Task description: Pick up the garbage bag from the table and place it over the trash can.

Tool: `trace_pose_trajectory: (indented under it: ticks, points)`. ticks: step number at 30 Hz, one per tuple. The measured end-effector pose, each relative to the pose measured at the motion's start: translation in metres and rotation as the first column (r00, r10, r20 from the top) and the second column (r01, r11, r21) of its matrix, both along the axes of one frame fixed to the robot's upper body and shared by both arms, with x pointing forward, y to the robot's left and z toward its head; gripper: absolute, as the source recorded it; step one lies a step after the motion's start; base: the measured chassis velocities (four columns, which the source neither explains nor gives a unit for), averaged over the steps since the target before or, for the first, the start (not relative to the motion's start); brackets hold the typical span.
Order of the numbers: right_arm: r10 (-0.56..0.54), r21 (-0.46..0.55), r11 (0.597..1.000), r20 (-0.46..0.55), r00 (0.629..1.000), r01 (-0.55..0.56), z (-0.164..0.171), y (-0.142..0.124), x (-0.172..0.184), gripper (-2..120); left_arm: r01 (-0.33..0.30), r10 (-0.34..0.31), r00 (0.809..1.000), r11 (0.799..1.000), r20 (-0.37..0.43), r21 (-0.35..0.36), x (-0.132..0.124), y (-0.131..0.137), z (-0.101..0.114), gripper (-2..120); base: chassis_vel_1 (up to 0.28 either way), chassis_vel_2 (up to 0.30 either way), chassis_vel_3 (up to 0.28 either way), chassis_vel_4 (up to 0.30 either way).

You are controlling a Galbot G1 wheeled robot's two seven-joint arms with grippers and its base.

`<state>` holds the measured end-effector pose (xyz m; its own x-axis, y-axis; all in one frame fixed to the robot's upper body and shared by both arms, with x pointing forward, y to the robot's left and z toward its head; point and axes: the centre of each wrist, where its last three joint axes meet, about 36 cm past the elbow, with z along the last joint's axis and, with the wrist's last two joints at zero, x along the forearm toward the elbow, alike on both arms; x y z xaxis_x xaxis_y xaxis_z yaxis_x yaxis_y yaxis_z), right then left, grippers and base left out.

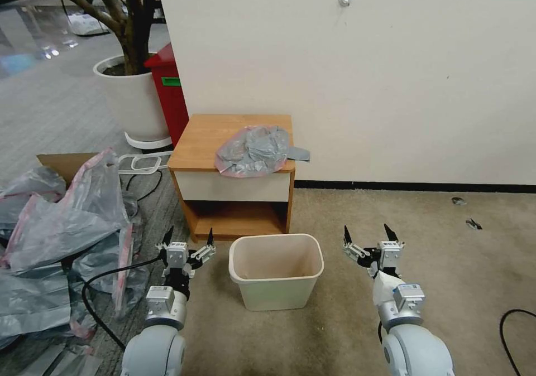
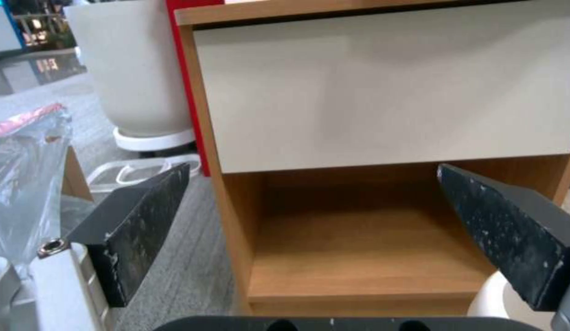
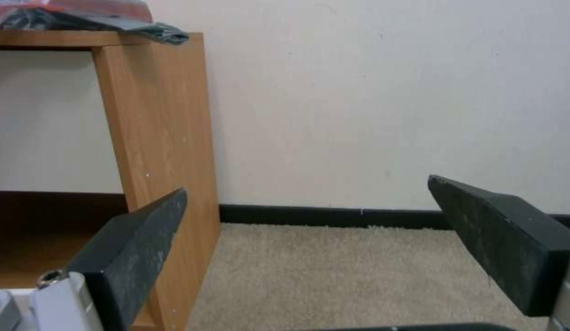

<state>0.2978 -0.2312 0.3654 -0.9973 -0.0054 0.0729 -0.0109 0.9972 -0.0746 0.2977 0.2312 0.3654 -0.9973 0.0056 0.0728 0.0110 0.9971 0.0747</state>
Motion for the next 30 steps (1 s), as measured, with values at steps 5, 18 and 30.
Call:
trace_pose_trajectory:
  ticks: [5, 18, 30]
  points:
    - [0.0, 0.0, 1.0, 0.0, 1.0, 0.0, 0.0, 0.0, 0.0, 100, 0.0, 0.0, 1.0, 1.0, 0.0, 0.0, 0.0, 0.0, 0.0, 100, 0.0, 0.0, 0.0, 0.0]
    - [0.0, 0.0, 1.0, 0.0, 1.0, 0.0, 0.0, 0.0, 0.0, 100, 0.0, 0.0, 1.0, 1.0, 0.0, 0.0, 0.0, 0.0, 0.0, 100, 0.0, 0.0, 0.0, 0.0]
    - [-0.002, 0.011, 1.0, 0.0, 1.0, 0.002, 0.0038, -0.0022, 0.0005, 100, 0.0, 0.0, 1.0, 1.0, -0.002, 0.003, -0.0005, 0.0063, 0.001, 100, 0.0, 0.0, 0.0, 0.0]
